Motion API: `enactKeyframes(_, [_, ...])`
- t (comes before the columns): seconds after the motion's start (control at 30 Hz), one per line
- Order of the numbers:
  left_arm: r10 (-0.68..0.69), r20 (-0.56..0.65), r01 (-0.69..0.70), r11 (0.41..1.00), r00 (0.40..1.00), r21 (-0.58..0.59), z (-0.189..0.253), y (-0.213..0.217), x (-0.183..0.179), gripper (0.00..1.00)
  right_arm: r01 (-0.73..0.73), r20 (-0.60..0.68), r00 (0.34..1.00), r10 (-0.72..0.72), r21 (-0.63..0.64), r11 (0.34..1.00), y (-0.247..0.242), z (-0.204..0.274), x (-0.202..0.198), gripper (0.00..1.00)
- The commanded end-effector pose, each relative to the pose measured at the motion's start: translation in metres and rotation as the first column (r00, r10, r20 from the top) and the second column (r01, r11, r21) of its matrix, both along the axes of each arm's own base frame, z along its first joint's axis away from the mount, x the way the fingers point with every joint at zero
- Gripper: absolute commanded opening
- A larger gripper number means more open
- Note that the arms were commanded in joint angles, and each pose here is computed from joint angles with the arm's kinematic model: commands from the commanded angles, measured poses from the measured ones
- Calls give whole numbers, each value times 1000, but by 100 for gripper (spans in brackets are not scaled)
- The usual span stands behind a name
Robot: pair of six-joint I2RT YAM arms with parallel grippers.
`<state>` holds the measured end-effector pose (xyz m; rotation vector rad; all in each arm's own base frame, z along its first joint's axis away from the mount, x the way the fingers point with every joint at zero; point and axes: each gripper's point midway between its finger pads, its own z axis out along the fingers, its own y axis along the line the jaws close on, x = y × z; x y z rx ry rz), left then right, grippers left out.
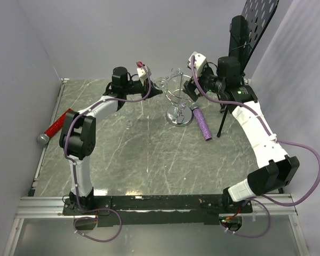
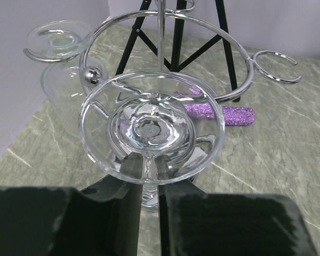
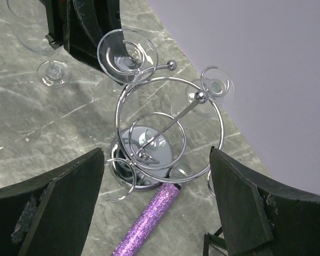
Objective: Take the wine glass off the wine glass rack
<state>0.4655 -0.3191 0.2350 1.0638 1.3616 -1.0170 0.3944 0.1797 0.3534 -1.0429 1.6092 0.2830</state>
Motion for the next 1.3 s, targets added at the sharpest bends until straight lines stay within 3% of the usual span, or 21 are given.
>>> enactKeyframes(0.0, [-46, 59, 49, 998, 997, -40, 21, -3, -9, 13, 1, 50, 999, -2, 11, 1000, 2, 14, 5, 86])
enactKeyframes(0.17, [-55, 61, 57, 998, 997, -29, 21, 1, -15, 1, 4, 54, 999, -4, 9, 1000, 2, 15, 7, 86])
enactKeyframes(0.5, [11, 122, -3, 998, 992, -68, 48, 13, -6, 1, 10, 53, 999, -11, 13, 1000, 2, 14, 9, 86])
enactKeyframes(1.27, [19, 74, -14, 998, 997, -69, 57, 25, -12, 1, 8, 47, 999, -9, 21, 1000, 4, 11, 11, 86])
